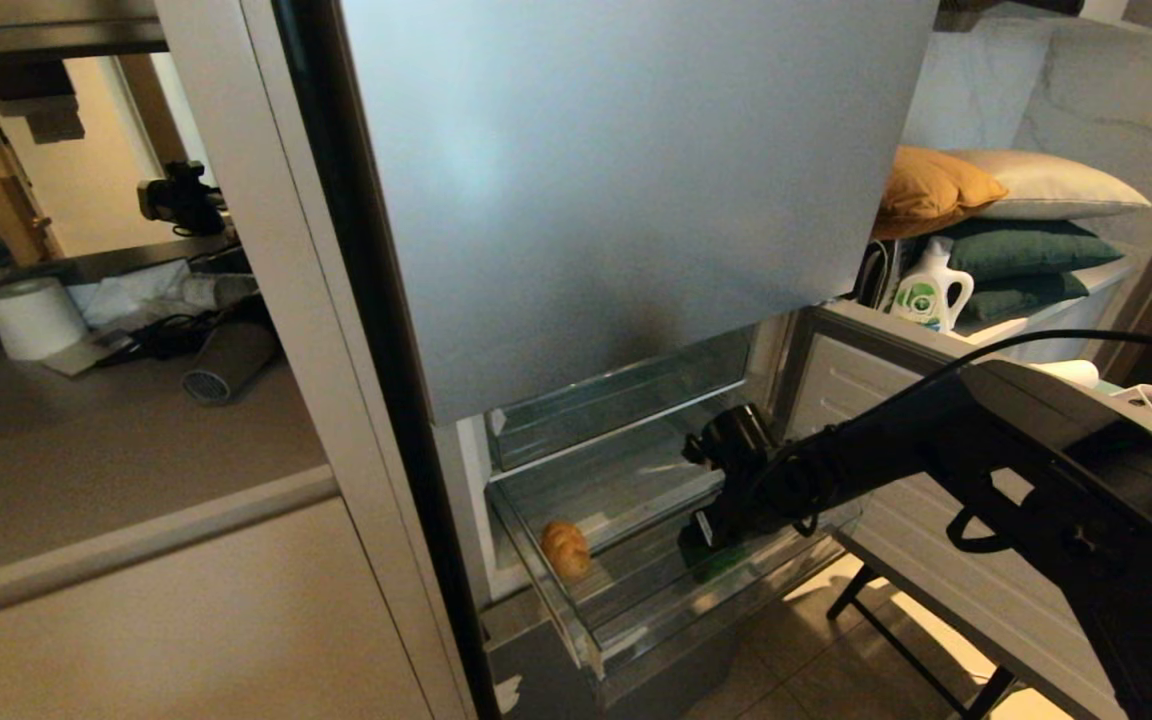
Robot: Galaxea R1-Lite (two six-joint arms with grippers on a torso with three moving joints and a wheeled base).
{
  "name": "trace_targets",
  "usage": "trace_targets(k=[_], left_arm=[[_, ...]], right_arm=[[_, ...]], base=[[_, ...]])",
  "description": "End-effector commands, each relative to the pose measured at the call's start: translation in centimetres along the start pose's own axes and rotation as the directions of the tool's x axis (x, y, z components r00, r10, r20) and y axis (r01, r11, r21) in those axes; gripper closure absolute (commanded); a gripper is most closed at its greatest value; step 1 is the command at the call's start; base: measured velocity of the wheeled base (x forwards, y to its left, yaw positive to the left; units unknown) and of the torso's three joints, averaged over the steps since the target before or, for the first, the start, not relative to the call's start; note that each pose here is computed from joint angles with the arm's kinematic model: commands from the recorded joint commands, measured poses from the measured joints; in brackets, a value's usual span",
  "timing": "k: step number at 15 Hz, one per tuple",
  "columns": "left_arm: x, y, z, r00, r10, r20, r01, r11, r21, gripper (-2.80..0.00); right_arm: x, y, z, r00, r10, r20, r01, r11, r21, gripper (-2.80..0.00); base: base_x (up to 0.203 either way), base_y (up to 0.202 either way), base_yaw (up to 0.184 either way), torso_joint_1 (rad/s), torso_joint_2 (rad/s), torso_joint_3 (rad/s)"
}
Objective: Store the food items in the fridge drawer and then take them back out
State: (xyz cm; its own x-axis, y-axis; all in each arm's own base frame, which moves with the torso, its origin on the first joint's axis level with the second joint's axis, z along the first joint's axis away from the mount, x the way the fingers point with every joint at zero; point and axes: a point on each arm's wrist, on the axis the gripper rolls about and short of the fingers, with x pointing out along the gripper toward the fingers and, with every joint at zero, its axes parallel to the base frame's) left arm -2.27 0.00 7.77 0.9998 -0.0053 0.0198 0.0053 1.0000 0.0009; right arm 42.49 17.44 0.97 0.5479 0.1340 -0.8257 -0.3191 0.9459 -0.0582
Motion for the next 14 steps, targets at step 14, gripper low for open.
trace_targets(k=[14], left_arm=[[0.1,0.0,-0.3,1.0,0.001,-0.011,-0.001,1.0,0.0,0.0]], right_arm=[[-15.5,-1.1,4.7,0.953,0.004,0.302,-0.009,1.0,0.015,-2.8]], base=[[0.0,0.0,0.0,0.0,0.0,0.0]])
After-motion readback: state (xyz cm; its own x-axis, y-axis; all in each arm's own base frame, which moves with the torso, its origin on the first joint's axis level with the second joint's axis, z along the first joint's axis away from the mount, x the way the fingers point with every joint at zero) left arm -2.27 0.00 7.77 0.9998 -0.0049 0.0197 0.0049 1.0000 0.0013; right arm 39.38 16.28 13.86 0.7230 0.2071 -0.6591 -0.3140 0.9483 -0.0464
